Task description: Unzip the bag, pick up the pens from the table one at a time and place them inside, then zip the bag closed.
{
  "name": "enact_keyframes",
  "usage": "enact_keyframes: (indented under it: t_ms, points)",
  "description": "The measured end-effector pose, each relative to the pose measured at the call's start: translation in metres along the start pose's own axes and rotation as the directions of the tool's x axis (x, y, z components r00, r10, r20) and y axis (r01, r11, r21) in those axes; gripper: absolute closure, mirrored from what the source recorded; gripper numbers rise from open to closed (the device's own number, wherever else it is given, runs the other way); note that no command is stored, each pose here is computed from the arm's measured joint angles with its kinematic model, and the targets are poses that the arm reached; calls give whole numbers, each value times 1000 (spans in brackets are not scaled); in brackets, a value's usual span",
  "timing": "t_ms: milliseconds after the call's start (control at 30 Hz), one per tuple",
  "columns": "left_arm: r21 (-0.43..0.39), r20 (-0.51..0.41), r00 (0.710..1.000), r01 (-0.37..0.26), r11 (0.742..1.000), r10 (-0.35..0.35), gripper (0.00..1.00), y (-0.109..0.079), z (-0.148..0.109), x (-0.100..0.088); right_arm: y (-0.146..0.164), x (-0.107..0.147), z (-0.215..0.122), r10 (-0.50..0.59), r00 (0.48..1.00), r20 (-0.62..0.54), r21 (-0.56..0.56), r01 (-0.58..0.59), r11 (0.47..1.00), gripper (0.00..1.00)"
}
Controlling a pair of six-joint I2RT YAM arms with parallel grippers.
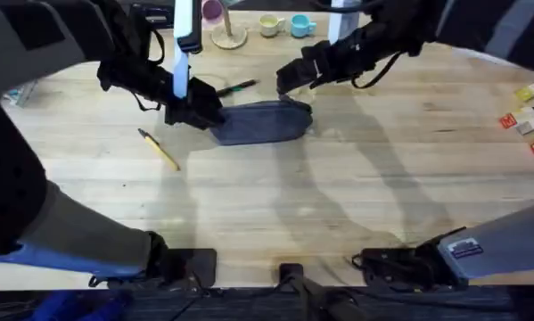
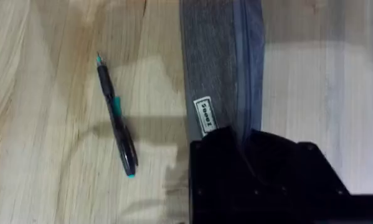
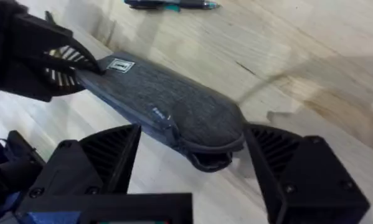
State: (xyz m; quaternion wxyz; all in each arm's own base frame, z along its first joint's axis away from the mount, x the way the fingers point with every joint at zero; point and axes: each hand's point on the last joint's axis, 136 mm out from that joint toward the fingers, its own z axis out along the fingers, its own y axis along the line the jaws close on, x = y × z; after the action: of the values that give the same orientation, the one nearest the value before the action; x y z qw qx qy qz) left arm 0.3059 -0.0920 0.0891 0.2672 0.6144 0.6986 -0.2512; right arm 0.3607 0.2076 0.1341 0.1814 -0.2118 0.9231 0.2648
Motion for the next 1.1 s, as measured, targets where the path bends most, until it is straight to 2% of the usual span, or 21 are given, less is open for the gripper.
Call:
enact_keyframes:
  t_ms: [167, 500, 800, 1000, 1100]
  points:
    - [0, 0, 1000, 0, 1000, 0, 957, 0, 0, 0, 5, 2, 8, -16, 1000, -15, -9, 16, 1000, 5]
    - [0, 0, 1000, 0, 1000, 0, 957, 0, 0, 0, 25, 6, 16, -168, 985, -30, -36, 167, 985, 80]
    - [0, 0, 1000, 0, 1000, 0, 957, 0, 0, 0, 18, 11, 30, -175, 983, -57, -38, 173, 984, 355]
    - [-1, 1, 1000, -1, 1000, 1, 957, 0, 0, 0, 20, 10, 31, -183, 982, -53, -44, 180, 983, 645]
    - [-1, 1, 1000, -1, 1000, 1, 957, 0, 0, 0, 21, 9, 31, -186, 981, -52, -44, 184, 982, 746]
